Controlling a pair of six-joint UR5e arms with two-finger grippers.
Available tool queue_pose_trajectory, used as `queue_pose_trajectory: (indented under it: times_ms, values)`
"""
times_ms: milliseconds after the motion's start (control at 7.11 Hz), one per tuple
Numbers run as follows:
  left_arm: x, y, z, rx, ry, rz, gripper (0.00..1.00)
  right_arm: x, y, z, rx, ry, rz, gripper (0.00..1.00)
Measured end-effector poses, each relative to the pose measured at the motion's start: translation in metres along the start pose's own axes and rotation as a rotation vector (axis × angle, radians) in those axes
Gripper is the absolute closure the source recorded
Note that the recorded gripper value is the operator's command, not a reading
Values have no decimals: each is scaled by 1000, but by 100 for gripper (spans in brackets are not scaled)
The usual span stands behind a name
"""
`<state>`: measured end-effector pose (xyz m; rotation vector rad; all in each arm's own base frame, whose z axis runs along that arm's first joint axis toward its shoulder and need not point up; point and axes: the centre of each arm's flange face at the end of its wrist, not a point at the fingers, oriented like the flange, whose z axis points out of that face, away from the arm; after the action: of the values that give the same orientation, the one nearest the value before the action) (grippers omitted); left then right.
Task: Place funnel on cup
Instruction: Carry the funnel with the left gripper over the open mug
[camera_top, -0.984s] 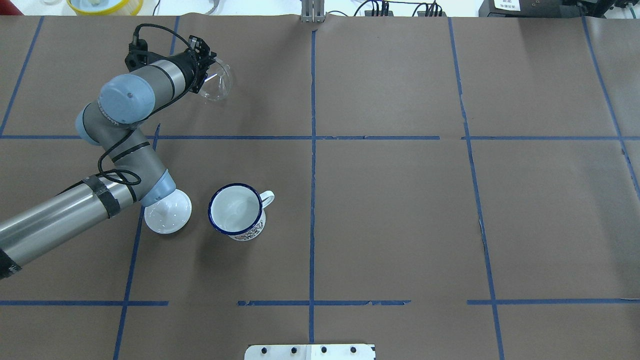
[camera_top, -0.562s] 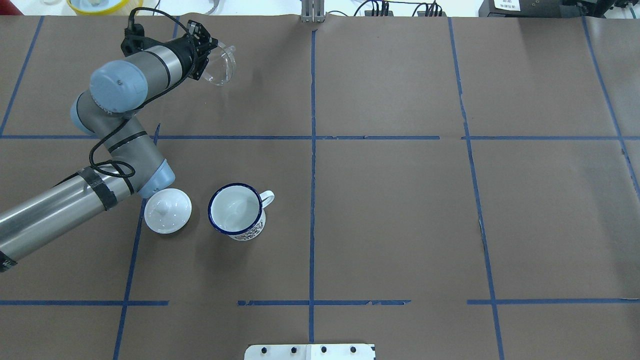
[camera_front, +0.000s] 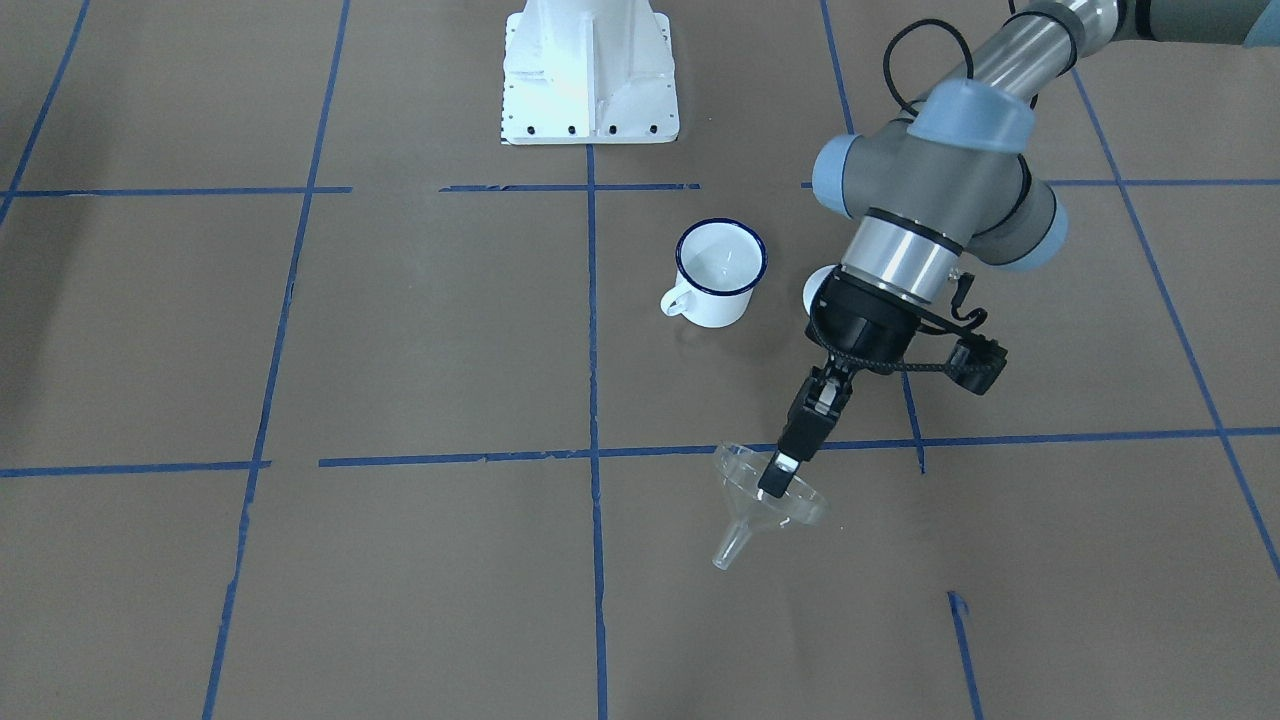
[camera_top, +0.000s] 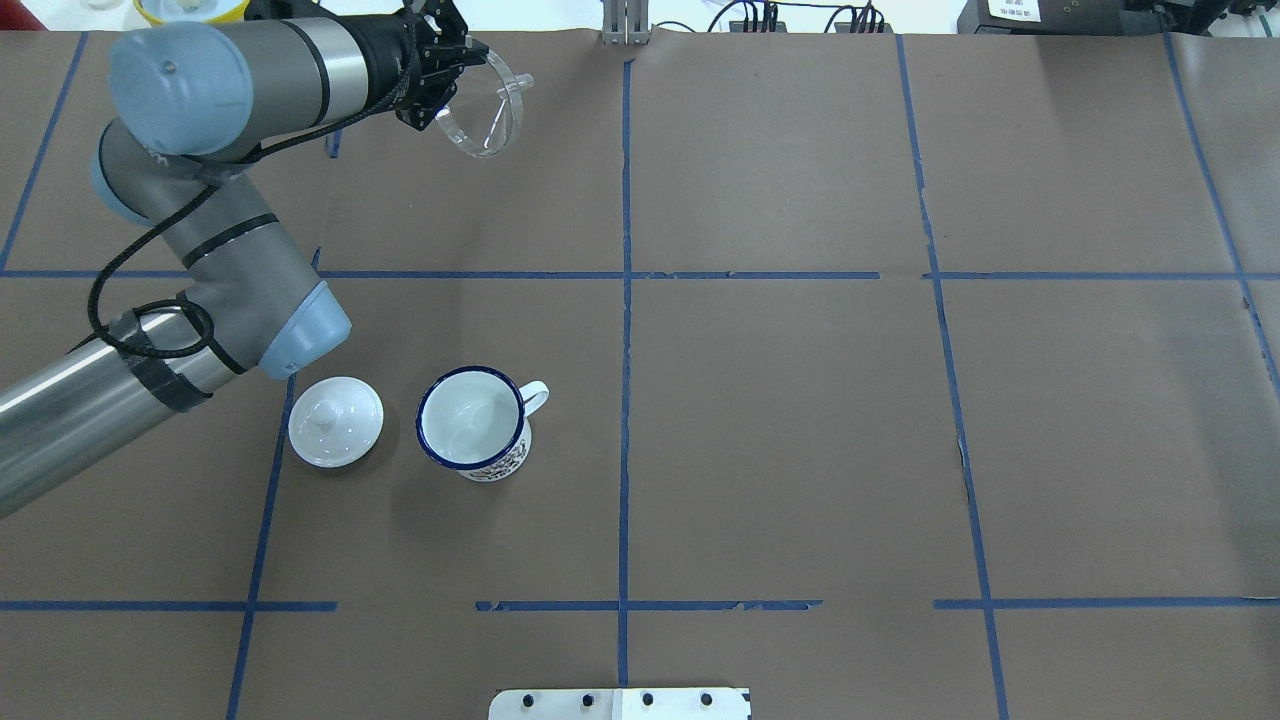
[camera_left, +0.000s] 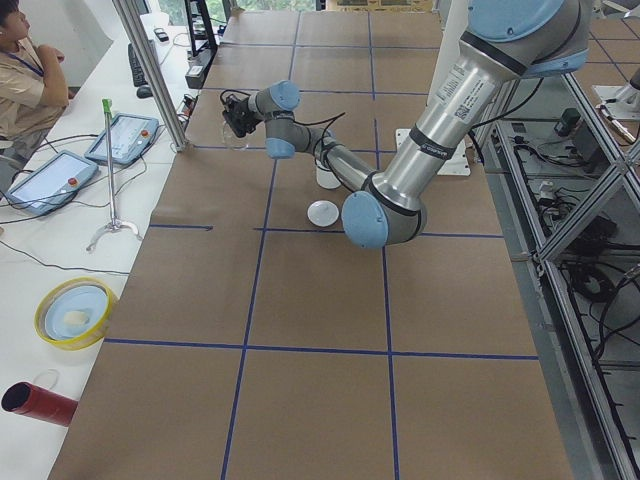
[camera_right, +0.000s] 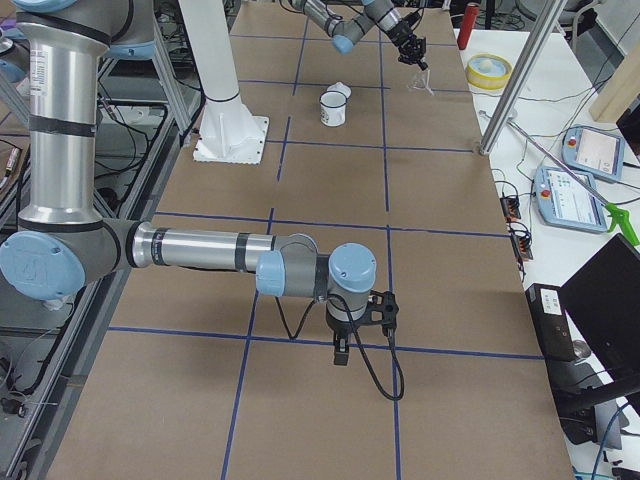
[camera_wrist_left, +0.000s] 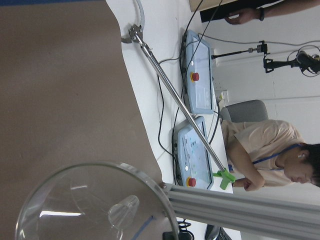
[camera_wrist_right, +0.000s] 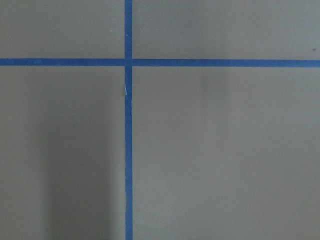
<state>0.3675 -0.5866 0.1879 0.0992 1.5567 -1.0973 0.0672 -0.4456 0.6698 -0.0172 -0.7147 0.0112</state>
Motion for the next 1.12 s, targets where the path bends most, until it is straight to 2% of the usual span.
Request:
queue_pose_trajectory:
  times_ms: [281, 562, 844, 1125]
  values:
    - [38, 46, -65, -19, -131, 73, 100, 0, 0, 0, 0, 0, 0, 0]
    - [59, 81, -118, -48, -302, 177, 100, 0, 0, 0, 0, 0, 0, 0]
    - [63, 121, -138, -87, -533, 315, 100, 0, 0, 0, 0, 0, 0, 0]
    - [44, 150, -129, -131, -747, 469, 100, 0, 0, 0, 0, 0, 0, 0]
